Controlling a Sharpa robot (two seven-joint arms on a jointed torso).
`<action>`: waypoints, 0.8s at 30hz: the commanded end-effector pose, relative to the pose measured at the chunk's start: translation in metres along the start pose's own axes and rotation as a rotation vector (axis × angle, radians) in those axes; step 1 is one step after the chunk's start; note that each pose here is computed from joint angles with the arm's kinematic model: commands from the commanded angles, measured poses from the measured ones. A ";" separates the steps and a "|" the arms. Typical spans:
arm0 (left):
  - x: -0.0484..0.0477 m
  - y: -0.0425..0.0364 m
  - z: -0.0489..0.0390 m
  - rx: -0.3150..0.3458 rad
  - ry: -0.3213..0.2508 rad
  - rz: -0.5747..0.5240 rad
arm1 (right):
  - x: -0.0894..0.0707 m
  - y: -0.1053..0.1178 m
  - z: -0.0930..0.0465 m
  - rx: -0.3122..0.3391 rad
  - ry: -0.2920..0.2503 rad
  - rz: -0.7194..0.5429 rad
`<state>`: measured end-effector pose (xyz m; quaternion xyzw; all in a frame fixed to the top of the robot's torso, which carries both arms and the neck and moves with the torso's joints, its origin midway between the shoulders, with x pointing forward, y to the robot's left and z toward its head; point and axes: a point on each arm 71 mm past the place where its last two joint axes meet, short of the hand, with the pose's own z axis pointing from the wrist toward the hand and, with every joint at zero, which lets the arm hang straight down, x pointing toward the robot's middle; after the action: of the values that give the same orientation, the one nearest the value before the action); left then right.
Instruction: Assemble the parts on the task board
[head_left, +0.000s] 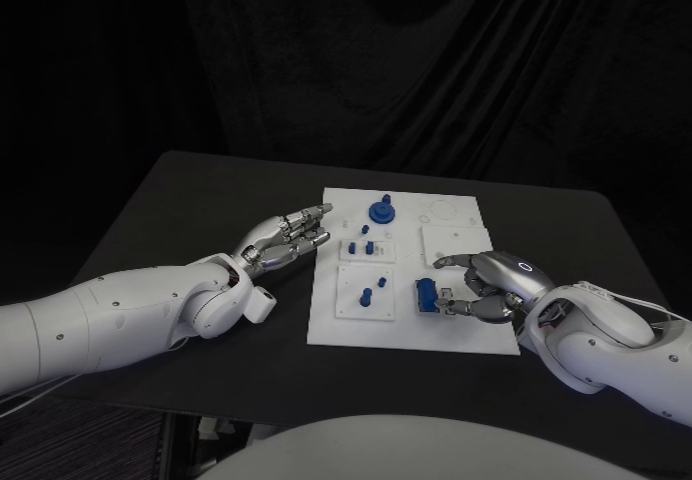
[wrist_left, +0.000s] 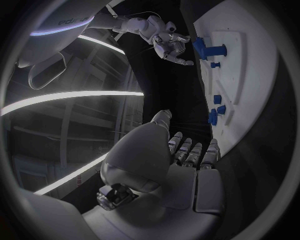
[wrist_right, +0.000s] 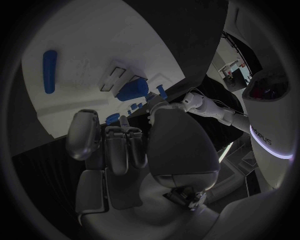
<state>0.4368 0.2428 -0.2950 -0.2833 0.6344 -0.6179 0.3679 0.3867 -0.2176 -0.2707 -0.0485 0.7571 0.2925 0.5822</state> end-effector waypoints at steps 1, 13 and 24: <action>0.0023 -0.0010 0.0007 0.018 0.011 -0.012 | 0.006 -0.003 0.002 0.027 0.074 -0.003; 0.0022 -0.0008 0.0008 0.019 0.011 -0.011 | 0.010 -0.002 0.009 0.028 0.104 -0.013; 0.0030 -0.0004 0.0014 0.019 0.012 -0.012 | 0.011 -0.002 0.015 0.030 0.106 0.000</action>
<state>0.4371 0.2415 -0.2958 -0.2830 0.6346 -0.6186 0.3668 0.3961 -0.2078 -0.2821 -0.0608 0.7848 0.2837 0.5477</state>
